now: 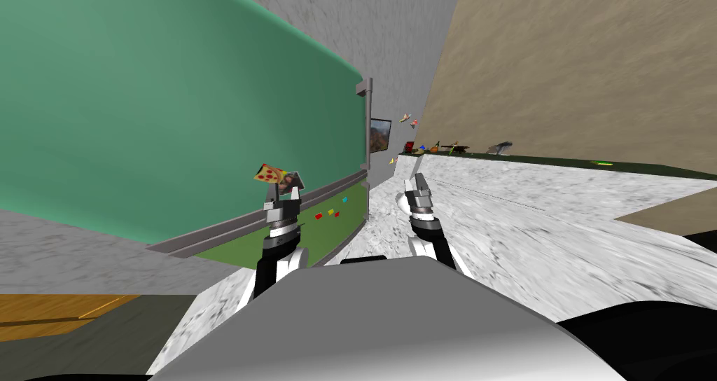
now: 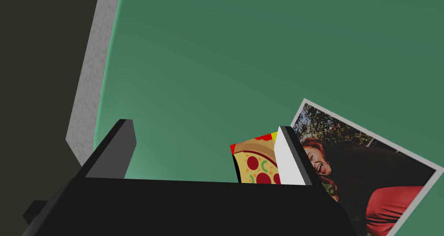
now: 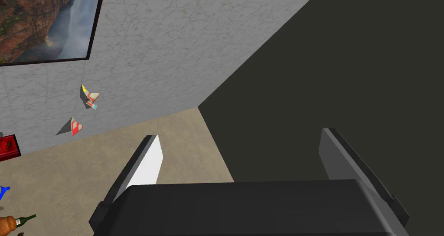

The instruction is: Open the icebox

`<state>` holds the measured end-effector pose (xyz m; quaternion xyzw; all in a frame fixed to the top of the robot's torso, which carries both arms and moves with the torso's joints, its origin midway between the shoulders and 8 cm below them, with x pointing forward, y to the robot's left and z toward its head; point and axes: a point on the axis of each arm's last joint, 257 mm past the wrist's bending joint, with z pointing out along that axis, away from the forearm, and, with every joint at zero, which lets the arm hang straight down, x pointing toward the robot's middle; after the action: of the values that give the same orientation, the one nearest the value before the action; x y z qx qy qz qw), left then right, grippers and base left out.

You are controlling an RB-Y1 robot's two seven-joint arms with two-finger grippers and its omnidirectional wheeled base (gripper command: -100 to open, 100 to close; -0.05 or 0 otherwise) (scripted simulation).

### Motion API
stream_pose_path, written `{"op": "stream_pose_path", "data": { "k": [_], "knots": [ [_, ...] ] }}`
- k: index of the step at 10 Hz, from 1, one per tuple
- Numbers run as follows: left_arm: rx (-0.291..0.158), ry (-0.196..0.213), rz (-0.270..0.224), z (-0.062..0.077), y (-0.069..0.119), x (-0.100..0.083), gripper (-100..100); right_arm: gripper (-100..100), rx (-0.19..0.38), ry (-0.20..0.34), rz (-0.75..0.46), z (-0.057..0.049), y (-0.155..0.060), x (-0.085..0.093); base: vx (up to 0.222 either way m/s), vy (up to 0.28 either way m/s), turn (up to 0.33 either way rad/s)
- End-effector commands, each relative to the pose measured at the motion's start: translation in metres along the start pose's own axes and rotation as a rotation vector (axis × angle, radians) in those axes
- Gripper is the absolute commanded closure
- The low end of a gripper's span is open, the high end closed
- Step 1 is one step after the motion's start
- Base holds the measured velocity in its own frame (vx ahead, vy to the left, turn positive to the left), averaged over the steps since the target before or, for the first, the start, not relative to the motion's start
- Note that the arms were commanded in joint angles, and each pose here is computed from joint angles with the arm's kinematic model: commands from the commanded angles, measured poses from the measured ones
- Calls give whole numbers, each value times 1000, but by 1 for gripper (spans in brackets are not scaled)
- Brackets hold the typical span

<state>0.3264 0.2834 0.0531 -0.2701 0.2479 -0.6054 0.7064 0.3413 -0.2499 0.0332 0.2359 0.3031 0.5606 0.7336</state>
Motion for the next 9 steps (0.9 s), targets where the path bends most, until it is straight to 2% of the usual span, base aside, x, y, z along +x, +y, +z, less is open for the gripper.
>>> {"op": "stream_pose_path", "data": {
  "k": [1, 9],
  "knots": [
    [0, 0, 0, 0, 0, 0, 0, 0, 0, 0, 0, 0, 0, 0, 0, 0, 0],
    [0, 0, 0, 0, 0, 0, 0, 0, 0, 0, 0, 0, 0, 0, 0, 0, 0]
  ]
}}
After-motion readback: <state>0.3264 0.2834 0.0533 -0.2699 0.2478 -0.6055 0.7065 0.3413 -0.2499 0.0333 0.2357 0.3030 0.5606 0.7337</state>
